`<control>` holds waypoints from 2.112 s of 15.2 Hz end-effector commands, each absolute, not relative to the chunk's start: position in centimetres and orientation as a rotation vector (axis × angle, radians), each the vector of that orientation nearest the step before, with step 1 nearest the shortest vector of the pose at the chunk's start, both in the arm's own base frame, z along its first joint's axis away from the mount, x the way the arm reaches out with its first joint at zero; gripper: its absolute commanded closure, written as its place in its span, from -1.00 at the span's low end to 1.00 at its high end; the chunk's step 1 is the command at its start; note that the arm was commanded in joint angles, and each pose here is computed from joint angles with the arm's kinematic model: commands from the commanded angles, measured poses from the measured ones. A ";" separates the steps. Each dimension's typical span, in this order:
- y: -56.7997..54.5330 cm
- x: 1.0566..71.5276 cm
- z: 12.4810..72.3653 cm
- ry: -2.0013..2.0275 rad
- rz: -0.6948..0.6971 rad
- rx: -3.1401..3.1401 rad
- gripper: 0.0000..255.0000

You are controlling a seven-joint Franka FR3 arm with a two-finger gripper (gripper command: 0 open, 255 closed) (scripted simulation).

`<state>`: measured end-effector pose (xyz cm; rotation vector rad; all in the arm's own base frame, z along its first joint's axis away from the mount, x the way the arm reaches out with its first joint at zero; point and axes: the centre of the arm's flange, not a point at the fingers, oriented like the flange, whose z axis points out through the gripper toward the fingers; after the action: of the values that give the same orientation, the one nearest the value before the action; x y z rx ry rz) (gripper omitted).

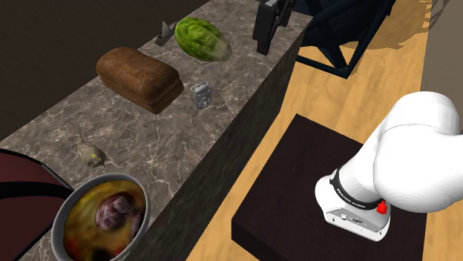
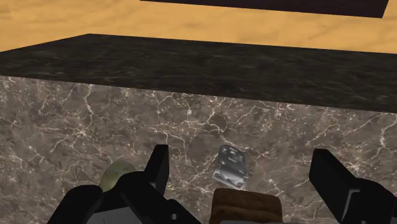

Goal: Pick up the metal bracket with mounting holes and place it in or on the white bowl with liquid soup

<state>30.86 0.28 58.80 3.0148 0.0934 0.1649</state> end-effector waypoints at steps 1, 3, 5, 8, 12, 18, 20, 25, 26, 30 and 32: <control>0.3 30.9 58.8 0.093 0.165 3.015 -1.00; 0.0 32.9 57.0 0.093 0.153 3.029 -1.00; -0.2 34.9 55.2 0.094 0.140 3.043 -1.00; -0.6 38.0 52.5 0.094 0.121 3.064 -1.00; -0.9 41.9 48.7 0.094 0.096 3.091 -1.00; -1.3 47.7 43.0 0.094 0.057 3.133 -1.00; -1.3 49.6 41.0 0.094 0.044 3.146 -1.00; -1.4 53.3 36.6 0.094 0.017 3.173 -1.00; -1.4 53.3 36.1 0.094 0.017 3.173 -1.00; -1.3 53.4 34.0 0.094 0.017 3.173 -1.00; -1.3 53.4 33.1 0.094 0.017 3.173 -1.00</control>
<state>53.26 -1.32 33.64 3.1729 0.0940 0.0168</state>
